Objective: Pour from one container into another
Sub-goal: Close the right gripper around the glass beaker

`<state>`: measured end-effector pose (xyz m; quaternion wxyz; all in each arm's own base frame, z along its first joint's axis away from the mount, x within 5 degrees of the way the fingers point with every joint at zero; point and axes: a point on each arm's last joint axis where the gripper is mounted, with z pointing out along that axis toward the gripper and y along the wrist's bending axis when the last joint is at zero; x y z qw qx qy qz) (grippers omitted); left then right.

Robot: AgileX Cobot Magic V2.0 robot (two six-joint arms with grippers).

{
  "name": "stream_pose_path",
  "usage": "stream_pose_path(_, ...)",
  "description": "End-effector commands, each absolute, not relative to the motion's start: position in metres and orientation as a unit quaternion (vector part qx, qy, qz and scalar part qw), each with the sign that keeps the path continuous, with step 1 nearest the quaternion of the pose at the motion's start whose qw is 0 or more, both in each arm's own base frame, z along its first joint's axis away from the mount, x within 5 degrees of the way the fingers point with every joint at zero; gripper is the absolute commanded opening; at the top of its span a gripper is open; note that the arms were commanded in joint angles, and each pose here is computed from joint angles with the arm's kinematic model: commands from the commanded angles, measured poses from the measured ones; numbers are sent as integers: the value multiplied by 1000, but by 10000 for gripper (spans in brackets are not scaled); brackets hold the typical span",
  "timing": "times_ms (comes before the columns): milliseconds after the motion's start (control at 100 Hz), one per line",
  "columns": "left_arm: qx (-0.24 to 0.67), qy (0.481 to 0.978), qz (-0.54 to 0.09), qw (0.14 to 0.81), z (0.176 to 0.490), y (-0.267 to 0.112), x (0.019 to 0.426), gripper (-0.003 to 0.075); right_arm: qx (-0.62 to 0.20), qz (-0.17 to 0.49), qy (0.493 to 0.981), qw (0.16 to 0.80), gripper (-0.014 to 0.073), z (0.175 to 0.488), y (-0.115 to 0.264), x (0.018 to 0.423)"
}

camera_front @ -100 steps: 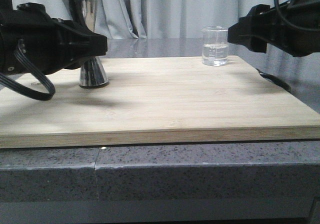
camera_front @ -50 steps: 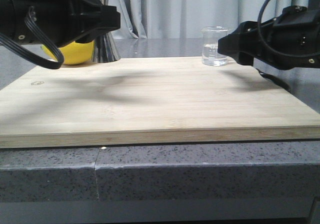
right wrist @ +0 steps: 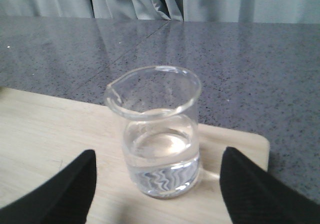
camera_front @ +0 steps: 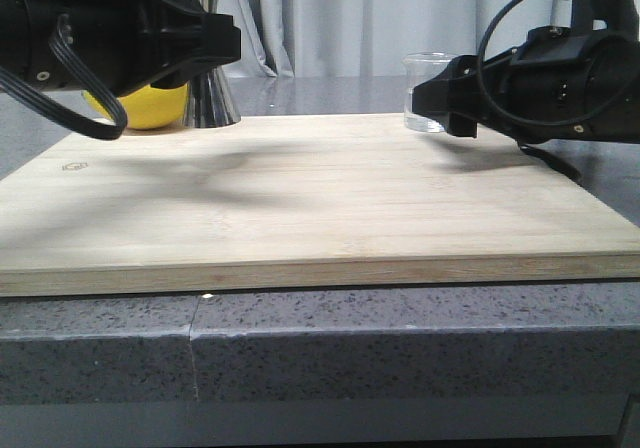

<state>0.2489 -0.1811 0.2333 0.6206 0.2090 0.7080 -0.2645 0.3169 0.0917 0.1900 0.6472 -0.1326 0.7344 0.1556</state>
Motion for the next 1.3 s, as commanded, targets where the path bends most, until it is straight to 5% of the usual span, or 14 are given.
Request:
stream_pose_path(0,195,658,-291,667,262,-183,247,-19,-138,168,683,697,472,214,96,322)
stream_pose_path(1050,195,658,-291,667,262,-183,247,-19,-143,169,674,705,468,211,104,355)
stream_pose_path(1290,195,658,-291,667,262,-183,247,-19,-147,169,674,704,325,210,105,354)
